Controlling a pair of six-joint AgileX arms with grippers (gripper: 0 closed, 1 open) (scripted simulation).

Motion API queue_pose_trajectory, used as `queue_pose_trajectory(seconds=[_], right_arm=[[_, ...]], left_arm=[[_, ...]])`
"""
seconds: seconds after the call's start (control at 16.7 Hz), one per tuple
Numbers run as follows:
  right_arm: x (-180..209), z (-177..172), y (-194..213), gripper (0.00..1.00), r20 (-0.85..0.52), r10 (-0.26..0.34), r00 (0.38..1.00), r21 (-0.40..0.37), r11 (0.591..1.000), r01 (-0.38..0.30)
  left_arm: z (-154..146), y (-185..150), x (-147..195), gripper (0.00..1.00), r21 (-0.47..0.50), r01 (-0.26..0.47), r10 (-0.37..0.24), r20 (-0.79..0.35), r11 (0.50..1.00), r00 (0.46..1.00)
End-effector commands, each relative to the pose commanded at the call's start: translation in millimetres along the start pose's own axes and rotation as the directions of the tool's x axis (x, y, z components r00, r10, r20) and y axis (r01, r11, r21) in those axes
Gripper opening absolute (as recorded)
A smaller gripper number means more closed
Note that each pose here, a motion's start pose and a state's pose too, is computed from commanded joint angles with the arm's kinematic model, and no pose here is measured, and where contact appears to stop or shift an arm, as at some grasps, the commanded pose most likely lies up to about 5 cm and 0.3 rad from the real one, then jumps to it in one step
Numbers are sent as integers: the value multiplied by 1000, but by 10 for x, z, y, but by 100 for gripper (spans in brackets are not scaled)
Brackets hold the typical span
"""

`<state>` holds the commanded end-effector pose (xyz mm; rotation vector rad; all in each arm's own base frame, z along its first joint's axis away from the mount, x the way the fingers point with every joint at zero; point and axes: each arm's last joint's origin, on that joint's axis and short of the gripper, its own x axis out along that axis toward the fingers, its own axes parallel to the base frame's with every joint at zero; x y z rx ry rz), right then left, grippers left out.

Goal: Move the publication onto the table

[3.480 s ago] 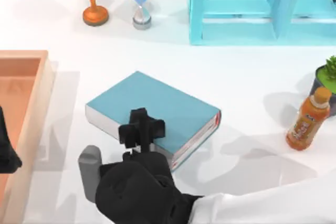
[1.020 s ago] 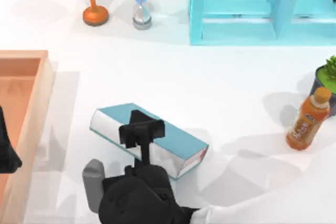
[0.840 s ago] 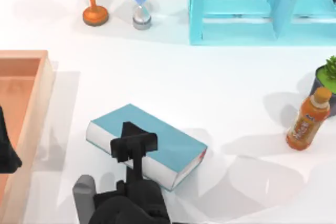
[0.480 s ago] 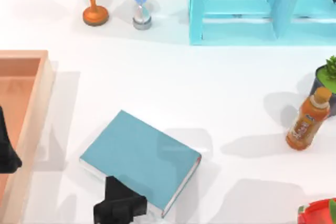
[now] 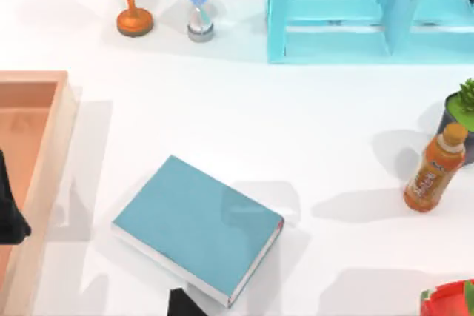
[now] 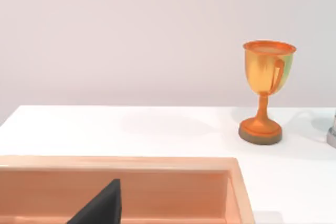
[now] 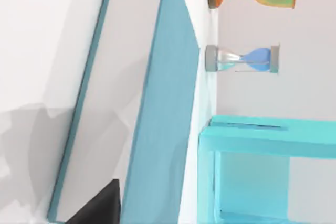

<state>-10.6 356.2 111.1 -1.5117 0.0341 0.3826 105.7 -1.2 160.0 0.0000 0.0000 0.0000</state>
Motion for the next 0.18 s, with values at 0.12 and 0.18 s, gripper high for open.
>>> queue_pose_trajectory(seconds=[0.12,0.18], right_arm=[[12,-28,-5,100,-9,4,1000,-14,1000,-4],[12,-28,-5,100,-9,4,1000,-14,1000,-4]], left_arm=[[0,0,0,100,0,0,0,0,1000,1000],[0,0,0,100,0,0,0,0,1000,1000]])
